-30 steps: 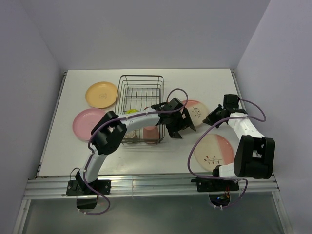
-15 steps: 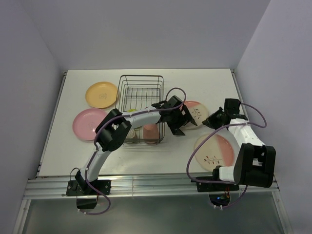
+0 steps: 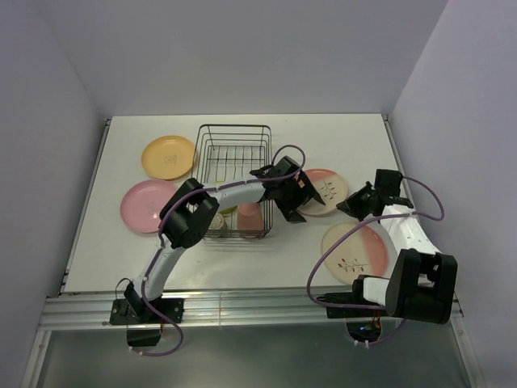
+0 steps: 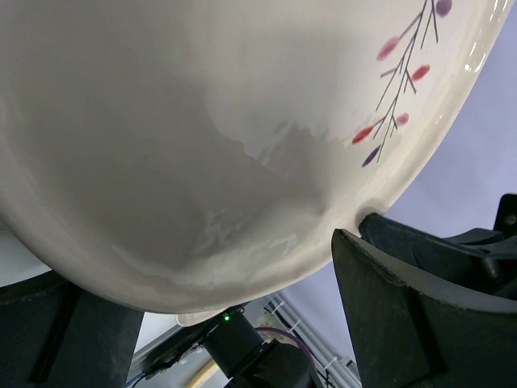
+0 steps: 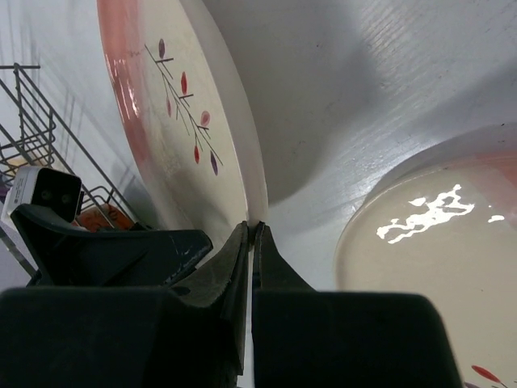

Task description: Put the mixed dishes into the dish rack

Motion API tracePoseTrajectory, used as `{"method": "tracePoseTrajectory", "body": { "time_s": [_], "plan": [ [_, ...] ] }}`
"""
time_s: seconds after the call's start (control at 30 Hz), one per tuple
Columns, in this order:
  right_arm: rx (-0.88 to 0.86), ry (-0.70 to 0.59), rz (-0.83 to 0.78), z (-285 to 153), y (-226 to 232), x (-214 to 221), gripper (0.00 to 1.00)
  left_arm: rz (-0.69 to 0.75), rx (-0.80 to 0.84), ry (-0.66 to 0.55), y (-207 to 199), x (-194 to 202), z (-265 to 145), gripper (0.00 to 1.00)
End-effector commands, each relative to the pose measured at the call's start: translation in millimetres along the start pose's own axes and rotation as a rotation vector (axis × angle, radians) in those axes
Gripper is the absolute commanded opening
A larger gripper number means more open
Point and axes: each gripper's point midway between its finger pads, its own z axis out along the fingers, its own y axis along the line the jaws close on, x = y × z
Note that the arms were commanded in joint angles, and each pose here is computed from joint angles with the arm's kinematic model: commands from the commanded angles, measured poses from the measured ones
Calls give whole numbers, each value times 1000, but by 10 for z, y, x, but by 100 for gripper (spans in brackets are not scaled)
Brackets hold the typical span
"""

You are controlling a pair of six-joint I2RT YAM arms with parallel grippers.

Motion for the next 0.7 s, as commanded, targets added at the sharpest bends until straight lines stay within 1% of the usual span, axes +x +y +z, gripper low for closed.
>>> {"method": "tracePoseTrajectory", "body": {
  "time_s": [0.0, 0.4, 0.67],
  "plan": [
    [-126, -31, -20, -114, 242, -69, 0, -21, 86, -22, -287, -142, -38, 92],
    [-142, -44, -16, -195, 211, -32, 0, -58, 168, -77, -514, -221, -201, 89],
    [-136, -42, -10, -203, 155, 4, 0, -91, 244, -57, -634, -193, -258, 85]
  ]
}}
